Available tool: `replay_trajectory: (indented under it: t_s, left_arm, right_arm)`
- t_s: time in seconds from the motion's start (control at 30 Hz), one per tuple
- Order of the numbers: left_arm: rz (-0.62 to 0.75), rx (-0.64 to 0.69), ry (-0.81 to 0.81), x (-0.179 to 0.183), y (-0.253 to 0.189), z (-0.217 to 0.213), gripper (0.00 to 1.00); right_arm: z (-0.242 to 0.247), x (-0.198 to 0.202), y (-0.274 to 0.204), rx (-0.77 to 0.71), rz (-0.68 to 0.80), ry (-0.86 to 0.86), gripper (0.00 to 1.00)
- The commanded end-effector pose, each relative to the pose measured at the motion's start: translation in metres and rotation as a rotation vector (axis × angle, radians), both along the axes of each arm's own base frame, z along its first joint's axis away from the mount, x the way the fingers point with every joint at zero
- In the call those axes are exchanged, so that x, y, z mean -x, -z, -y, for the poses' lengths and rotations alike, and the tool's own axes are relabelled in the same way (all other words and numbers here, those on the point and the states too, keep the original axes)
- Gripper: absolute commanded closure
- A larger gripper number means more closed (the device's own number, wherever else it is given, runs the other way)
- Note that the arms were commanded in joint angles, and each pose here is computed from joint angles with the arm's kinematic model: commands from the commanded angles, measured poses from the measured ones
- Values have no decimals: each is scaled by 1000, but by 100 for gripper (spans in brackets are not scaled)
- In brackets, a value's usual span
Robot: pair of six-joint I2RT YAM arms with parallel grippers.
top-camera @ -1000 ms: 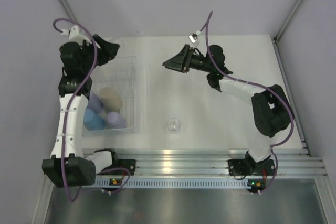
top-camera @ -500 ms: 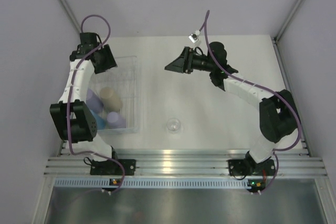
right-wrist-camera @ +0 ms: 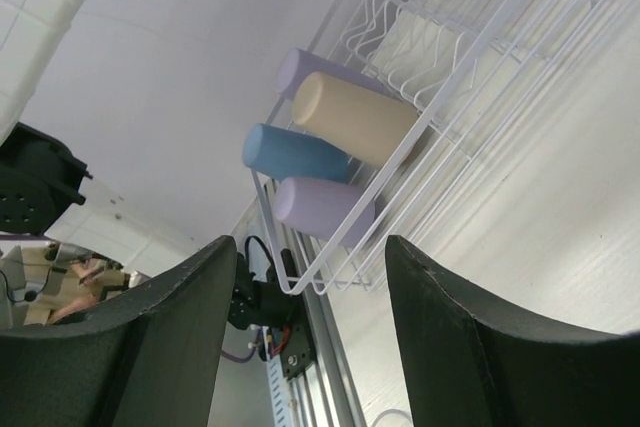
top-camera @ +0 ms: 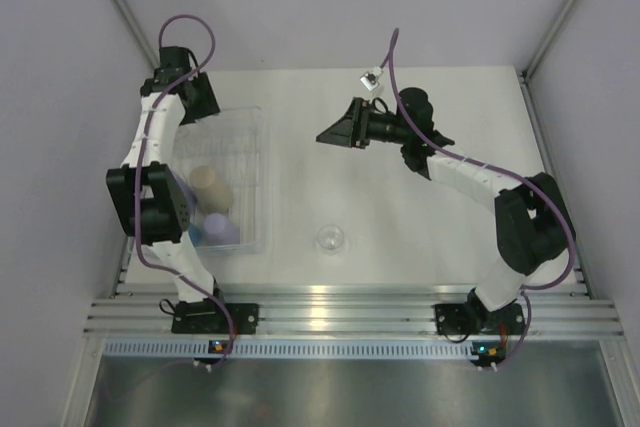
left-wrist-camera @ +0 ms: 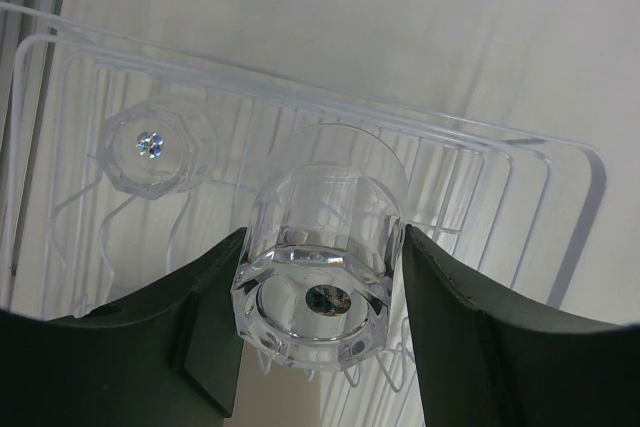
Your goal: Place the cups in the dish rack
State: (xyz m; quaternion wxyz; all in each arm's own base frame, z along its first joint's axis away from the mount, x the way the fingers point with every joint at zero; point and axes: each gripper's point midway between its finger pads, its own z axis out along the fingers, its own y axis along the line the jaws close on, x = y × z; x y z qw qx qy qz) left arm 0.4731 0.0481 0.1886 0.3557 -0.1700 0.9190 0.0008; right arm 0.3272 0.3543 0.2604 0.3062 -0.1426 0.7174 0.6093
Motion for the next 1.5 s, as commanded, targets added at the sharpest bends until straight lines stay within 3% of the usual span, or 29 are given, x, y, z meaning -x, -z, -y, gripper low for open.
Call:
replay_trajectory:
  t_s: [0.0, 0.63, 1.07, 1.1, 1.2, 1.23, 1.27, 1.3, 1.47]
  left_arm:
    - [16, -42, -12, -11, -3, -8, 100]
    - [-155, -69, -27, -15, 75, -18, 100]
    - [-225, -100, -14, -11, 103, -19, 98]
    - [-230, -101, -16, -10, 105, -20, 93]
    - [-233, -113, -26, -9, 106, -20, 60]
    - [-229, -115, -26, -10, 103, -19, 53]
    - [-227, -116, -23, -10, 103, -17, 33]
    - [-224, -115, -23, -10, 101, -17, 27]
    - [-204, -124, -18, -13, 93, -14, 21]
  right_arm:
    - [3, 5, -30, -53, 92, -13, 39]
    - [2, 6, -29, -61, 83, -14, 40]
    - [3, 8, -29, -64, 84, -15, 40]
    - [4, 8, -28, -64, 82, -15, 40]
    - [3, 8, -27, -63, 78, -17, 40]
    - [3, 8, -28, -63, 80, -17, 40]
    - [3, 8, -27, -62, 77, -17, 40]
    - [3, 8, -27, -62, 77, -17, 40]
    - [3, 8, -26, -61, 77, -17, 40]
